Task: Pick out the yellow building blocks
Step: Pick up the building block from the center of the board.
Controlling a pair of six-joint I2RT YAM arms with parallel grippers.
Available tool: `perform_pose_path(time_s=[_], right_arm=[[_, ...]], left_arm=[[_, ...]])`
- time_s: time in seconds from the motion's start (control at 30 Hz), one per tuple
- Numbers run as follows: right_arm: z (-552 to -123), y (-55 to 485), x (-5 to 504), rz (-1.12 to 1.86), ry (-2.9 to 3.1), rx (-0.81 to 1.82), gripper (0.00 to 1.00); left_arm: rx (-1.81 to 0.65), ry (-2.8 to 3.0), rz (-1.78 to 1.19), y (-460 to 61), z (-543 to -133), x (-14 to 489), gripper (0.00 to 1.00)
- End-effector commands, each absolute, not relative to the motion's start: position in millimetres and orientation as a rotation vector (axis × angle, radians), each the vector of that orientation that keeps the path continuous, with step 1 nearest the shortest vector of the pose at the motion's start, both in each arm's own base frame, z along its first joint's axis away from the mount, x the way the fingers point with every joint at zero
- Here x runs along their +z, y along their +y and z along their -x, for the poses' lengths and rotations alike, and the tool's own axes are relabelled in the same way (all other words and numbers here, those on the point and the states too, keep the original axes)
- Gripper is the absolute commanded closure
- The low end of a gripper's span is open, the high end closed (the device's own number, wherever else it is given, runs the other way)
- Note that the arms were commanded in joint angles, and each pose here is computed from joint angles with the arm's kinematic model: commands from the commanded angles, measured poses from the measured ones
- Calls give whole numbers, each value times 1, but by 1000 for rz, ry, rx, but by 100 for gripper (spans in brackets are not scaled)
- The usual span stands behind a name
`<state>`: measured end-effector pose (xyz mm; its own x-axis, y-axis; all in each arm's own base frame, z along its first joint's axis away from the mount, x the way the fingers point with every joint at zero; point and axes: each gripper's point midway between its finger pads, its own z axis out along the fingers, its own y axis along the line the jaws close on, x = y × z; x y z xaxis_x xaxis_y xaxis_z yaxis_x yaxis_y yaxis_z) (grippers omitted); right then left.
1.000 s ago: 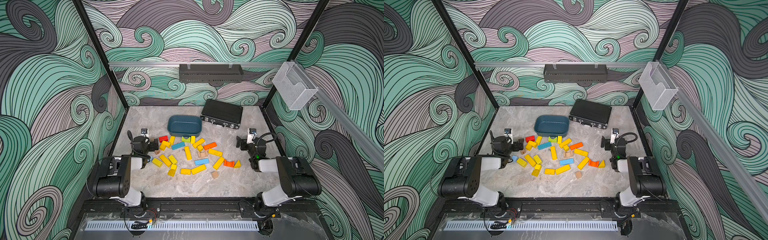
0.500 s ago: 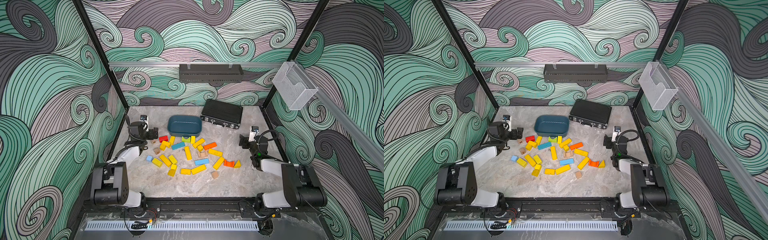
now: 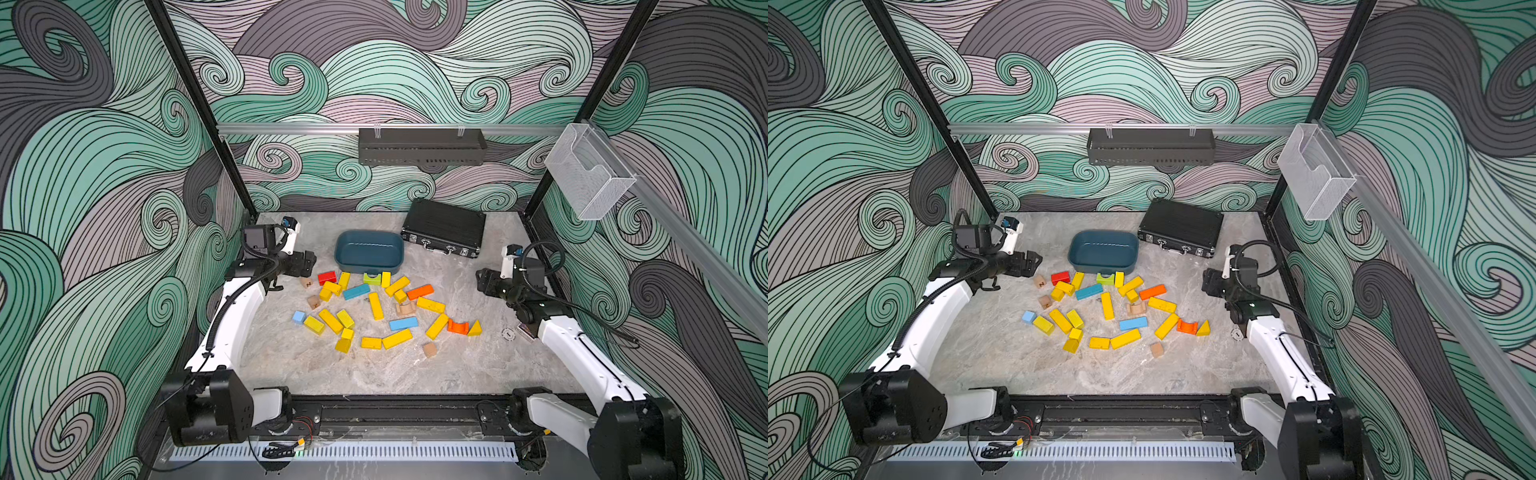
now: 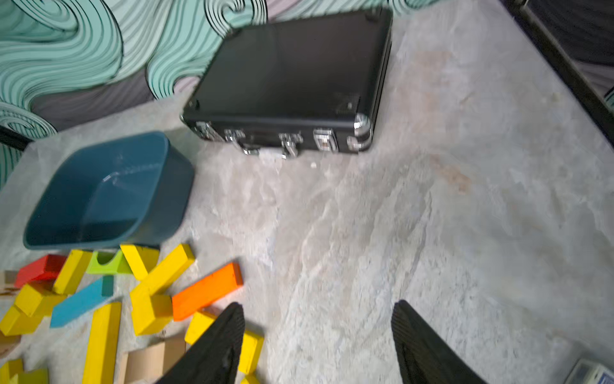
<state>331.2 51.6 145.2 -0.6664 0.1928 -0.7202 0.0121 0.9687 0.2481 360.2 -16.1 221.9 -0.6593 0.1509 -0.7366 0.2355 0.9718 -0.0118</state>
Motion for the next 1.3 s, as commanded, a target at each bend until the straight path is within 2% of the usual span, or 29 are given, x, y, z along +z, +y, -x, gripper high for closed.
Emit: perform_pose_path(time_s=[0.0, 0.17, 0.23, 0.27, 0.3, 0.37, 0.4, 0.57, 0.83, 1.27], right_arm=[[-285, 77, 111, -104, 2502, 353, 33], [-270, 111, 101, 62, 2602, 397, 32], [-271, 125, 100, 141, 2622, 404, 32], [-272, 131, 100, 180, 2627, 396, 31], [-274, 137, 99, 223, 2635, 378, 30], [-278, 148, 93, 309, 2662, 334, 28], [-280, 152, 89, 351, 2684, 302, 27], [-294, 170, 72, 506, 2735, 171, 23], [-315, 184, 53, 658, 2763, 72, 21], [-319, 186, 24, 797, 2805, -36, 23]], left_arm=[[-137, 2318, -320, -20, -336, 229, 7], [-135, 2334, -317, -19, -327, 226, 16], [-139, 2346, -324, -20, -324, 225, 33], [-142, 2350, -323, -20, -323, 225, 36], [-143, 2355, -323, -20, -321, 225, 33], [-153, 2367, -341, -22, -317, 222, 18], [-166, 2374, -361, -24, -315, 221, 15], [-150, 2423, -402, -23, -303, 213, 12], [-68, 2460, -460, -15, -281, 199, 10], [-108, 2518, -476, -19, -267, 182, 7]])
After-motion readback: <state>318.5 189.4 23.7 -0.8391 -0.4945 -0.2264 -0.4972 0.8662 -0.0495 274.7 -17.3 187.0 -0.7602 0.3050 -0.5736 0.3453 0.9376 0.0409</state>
